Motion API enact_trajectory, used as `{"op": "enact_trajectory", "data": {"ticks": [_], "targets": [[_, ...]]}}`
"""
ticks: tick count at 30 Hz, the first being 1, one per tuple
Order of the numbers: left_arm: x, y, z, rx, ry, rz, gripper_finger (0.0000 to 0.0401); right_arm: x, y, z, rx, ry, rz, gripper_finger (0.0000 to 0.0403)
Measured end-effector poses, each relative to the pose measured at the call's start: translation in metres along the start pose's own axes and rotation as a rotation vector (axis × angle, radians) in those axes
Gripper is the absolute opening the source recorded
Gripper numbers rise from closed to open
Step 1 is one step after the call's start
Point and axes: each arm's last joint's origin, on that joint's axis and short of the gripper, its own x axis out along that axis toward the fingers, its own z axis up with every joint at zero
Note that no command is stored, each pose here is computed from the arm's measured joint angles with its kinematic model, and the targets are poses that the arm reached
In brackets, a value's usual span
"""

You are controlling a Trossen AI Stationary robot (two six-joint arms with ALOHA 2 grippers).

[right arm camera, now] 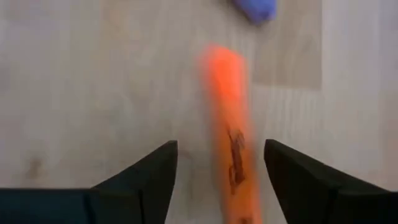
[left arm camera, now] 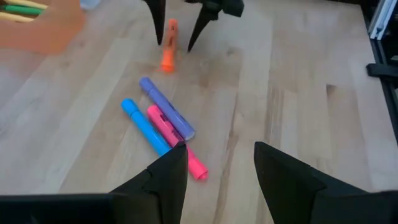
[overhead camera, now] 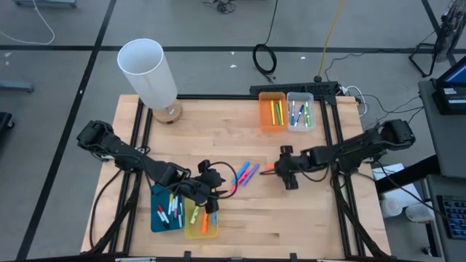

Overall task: Pick & Place Markers
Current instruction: Put the orange highlighter pen into the yellow bin

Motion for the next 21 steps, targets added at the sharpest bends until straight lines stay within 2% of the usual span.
{"op": "enact_trajectory", "data": {"ticks": [4,10,13,17,21], "targets": [[0.0,0.0,0.0,-0.008,0.0,0.0,0.0186,0.013,-0.01,-0.022,0.066,0.026,0.0,0.0207],[0.0,0.0,0.0,-0.003,0.0,0.0,0.0186,0.022,-0.008,-0.053,0.08,0.122,0.004,0.0163],[0.0,0.001,0.0,-0.003,0.0,0.003,0.0186,0.022,-0.005,-0.058,0.095,0.136,0.005,0.0125],[0.002,0.003,0.002,-0.009,-0.002,0.01,0.0186,0.022,-0.001,-0.058,0.074,0.136,0.002,0.0054],[0.003,0.007,0.004,-0.026,-0.007,0.018,0.0186,0.022,0.002,-0.056,0.095,0.113,-0.001,0.0045]]}}
